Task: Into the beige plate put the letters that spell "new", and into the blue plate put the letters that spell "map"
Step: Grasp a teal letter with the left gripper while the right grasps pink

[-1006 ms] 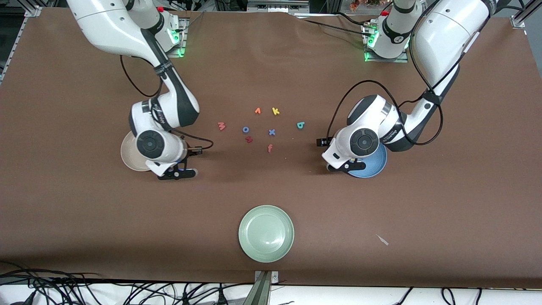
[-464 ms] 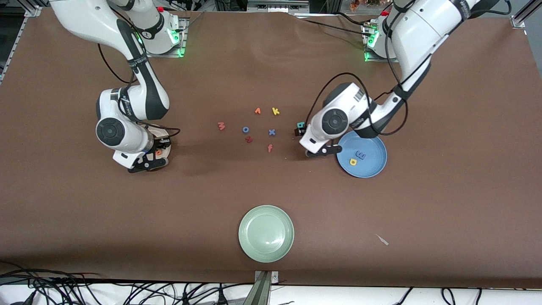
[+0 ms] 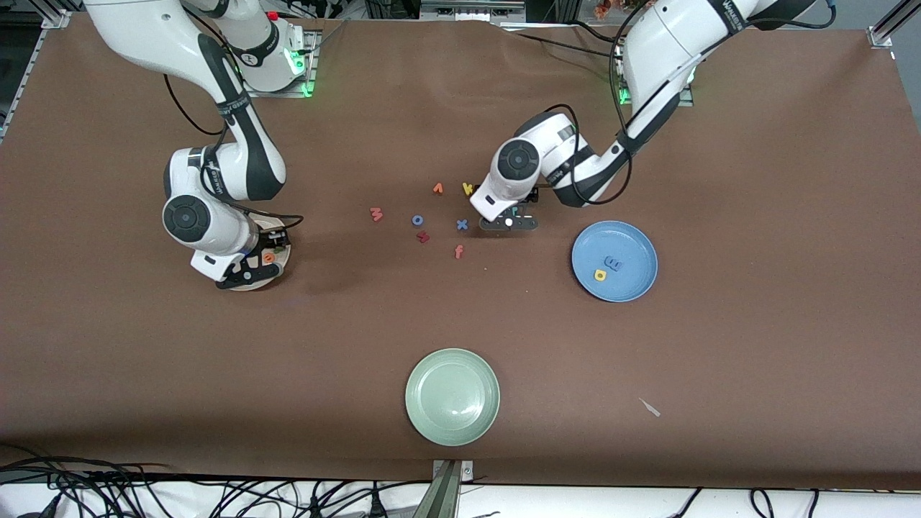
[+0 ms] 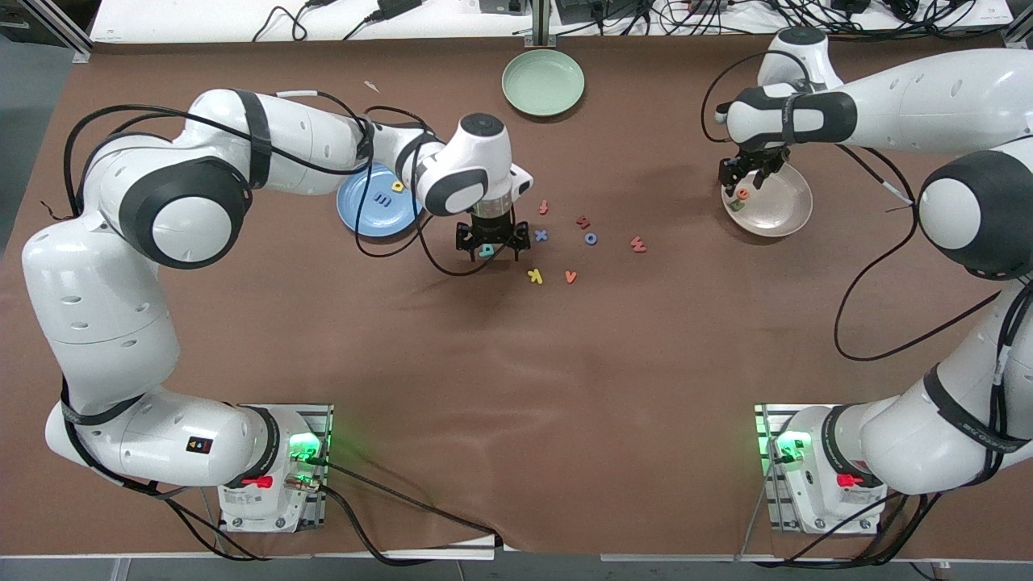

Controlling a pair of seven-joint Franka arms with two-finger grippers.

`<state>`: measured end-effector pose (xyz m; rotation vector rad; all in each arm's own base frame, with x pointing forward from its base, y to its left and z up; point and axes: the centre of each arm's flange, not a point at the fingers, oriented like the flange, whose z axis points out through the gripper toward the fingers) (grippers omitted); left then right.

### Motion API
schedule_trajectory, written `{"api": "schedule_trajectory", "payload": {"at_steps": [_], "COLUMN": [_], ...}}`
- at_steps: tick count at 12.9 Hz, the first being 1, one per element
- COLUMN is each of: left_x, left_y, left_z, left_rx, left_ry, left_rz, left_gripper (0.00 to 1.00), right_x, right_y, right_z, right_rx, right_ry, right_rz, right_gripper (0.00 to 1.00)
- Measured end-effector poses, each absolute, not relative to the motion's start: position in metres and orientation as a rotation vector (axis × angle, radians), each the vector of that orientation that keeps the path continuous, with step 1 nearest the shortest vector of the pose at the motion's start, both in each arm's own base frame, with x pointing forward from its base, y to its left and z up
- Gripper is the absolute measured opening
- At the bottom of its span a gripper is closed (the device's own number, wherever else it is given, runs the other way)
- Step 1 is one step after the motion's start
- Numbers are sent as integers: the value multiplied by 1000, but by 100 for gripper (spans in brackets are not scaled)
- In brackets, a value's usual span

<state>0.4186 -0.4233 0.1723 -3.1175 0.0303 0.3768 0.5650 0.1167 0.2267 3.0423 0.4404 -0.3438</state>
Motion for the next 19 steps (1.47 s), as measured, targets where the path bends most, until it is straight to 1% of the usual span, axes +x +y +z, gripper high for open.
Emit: {"api": "schedule_trajectory", "payload": {"at_steps": [1,2,3,4,5,6,8,10,12,13,17,19], "left_x": [417,421,426,429,430,431,431,428,426,428,429,443], "left_y": [-423,-421,-418,-416,-414,-413,-412,-414,-411,-408,-406,-391], "left_z": [170,170,169,169,169,168,168,169,171,173,173,177], "left_rx": [-3120,-3130,-3139,-3142,-3142,-3137,-3127,-3117,-3098,-3096,-3089,-3028], "left_ry": [45,50,48,41,38,50,82,126,144,144,145,163], "left_rz": [353,323,297,290,287,275,244,210,184,173,177,216], "left_gripper": [95,90,90,81,69,65,64,59,37,30,30,30], "right_x": [565,560,554,548,540,533,515,494,477,469,448,442], "right_y": [135,157,178,198,216,230,249,262,275,281,303,309], "right_z": [236,243,246,247,246,244,235,221,210,206,198,193], "right_rx": [3049,3055,3061,3065,3069,3075,3101,3120,3139,3145,3137,3129], "right_ry": [465,495,512,524,537,554,552,532,536,544,619,642], "right_rz": [-346,-343,-339,-341,-342,-329,-253,-212,-165,-154,-147,-159], "right_gripper": [85,97,100,100,100,100,100,100,100,100,100,97]}}
